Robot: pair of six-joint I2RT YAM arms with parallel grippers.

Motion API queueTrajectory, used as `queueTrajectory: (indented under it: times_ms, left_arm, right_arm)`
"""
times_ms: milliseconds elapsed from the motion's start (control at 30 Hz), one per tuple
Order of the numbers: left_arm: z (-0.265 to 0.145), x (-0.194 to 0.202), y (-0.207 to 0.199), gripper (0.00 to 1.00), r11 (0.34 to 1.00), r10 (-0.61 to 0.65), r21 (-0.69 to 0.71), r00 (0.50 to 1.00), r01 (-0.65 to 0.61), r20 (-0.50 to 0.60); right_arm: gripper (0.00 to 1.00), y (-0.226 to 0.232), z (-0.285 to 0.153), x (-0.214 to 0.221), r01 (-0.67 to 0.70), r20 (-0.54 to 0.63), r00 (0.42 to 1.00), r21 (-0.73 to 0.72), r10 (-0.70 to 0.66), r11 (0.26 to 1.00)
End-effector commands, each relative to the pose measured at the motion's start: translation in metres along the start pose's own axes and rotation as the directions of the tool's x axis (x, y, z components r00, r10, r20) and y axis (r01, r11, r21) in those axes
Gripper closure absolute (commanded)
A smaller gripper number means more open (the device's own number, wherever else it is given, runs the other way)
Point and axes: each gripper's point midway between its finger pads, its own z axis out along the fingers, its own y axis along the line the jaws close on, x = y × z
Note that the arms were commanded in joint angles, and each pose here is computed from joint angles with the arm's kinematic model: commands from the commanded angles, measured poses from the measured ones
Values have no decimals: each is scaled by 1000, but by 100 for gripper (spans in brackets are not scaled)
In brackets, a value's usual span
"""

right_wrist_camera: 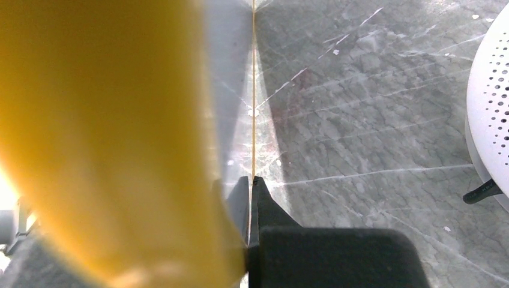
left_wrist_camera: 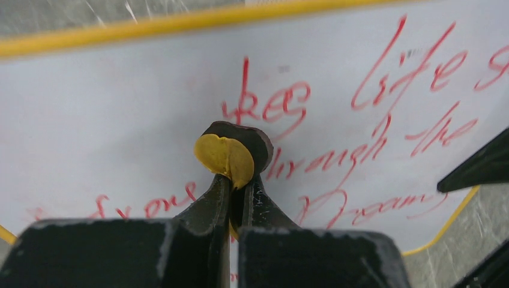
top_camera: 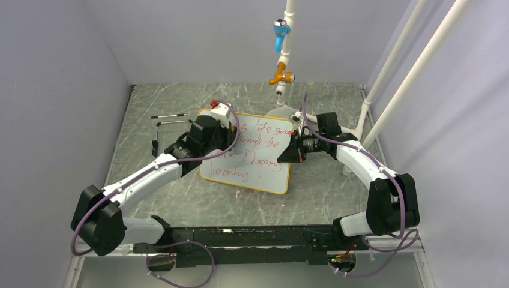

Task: Erase the whiteboard
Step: Erase the whiteboard using the whiteboard.

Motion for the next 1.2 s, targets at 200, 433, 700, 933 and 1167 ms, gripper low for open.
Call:
queueTrajectory:
  times_ms: [200, 433, 700, 933, 1167]
  left_arm:
    - [7, -36, -7, 100, 999, 49, -6, 998, -49, 33]
    - [10, -71, -1, 100, 997, 67, -26, 995, -66, 68]
    - [6, -11, -4, 100, 1000, 6, 21, 1000, -6, -5]
    - [8, -6, -9, 100, 999, 31, 27, 999, -31, -20]
    - [16, -65, -15, 100, 996, 85, 30, 995, -86, 46]
  right_arm:
    - [100, 3, -3, -21, 179, 32, 983, 20, -180, 984]
    - [100, 4, -7, -23, 184, 44, 982, 25, -185, 983]
    - [100, 3, -5, -22, 174, 41, 984, 22, -175, 985]
    - [100, 0, -4, -20, 166, 36, 985, 21, -167, 986]
    - [100, 0, -5, -21, 168, 36, 985, 25, -169, 985]
